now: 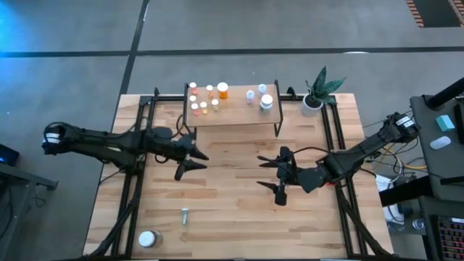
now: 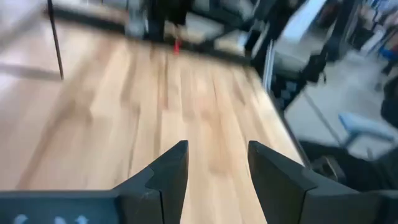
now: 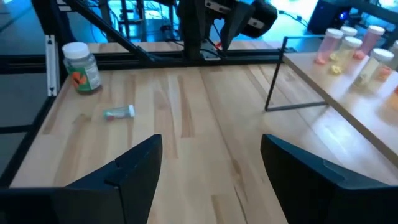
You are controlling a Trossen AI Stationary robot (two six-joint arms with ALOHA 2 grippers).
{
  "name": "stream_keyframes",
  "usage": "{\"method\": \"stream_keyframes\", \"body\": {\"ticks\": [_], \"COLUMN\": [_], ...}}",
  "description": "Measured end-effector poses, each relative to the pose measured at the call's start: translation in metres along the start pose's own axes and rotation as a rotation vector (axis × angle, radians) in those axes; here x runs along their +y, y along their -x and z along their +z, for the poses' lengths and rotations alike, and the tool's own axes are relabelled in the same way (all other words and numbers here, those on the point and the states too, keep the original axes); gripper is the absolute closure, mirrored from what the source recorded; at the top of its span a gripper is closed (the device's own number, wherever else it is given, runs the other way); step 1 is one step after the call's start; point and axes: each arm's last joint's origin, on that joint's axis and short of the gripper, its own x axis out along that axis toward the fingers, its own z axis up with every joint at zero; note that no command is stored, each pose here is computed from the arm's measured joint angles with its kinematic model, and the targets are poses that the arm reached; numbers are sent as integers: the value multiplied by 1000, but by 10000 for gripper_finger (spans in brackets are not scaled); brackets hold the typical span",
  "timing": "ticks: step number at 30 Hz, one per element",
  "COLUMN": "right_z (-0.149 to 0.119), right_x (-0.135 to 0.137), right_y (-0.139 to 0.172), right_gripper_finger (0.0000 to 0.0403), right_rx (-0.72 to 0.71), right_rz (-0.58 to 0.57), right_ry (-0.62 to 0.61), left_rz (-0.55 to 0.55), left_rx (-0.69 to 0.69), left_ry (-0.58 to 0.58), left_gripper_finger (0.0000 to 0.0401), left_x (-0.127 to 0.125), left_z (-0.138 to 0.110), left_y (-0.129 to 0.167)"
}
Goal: Pick and place medicine bottles onto shelf by color
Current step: Put the green pill bottle on the shelf
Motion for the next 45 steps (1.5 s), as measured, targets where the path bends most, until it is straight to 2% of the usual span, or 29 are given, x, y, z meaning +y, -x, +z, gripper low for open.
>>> {"method": "stream_keyframes", "body": {"ticks": [7, 15, 22, 29, 32, 34, 38, 42, 45], "right_z": [3, 4, 1, -7, -10, -12, -16, -18, -20], "right_x": [1, 2, 6, 13, 17, 20, 25, 28, 30], "right_y": [0, -1, -4, -15, -21, -25, -32, -37, -40], "right_gripper_finger": [140, 141, 140, 140, 140, 140, 142, 142, 142], "right_rx": [-38, -55, -54, -80, -95, -100, -102, -112, -112], "right_rz": [7, 9, 20, 36, 65, 85, 100, 117, 134], "right_ry": [67, 112, 134, 132, 127, 128, 136, 135, 136], "left_rz": [-43, 96, 214, 214, 228, 235, 262, 297, 301], "left_rx": [248, 556, 817, 945, 1013, 1007, 937, 956, 978], "left_ry": [89, 229, 320, 444, 587, 648, 658, 776, 815], "left_gripper_finger": [250, 250, 250, 250, 250, 250, 250, 250, 250], "left_x": [-41, -94, -130, -166, -178, -187, -204, -218, -232], "left_z": [25, 40, 25, -1, -6, -5, -11, -25, -37], "left_y": [13, 19, 10, 6, 15, 23, 41, 48, 49]}}
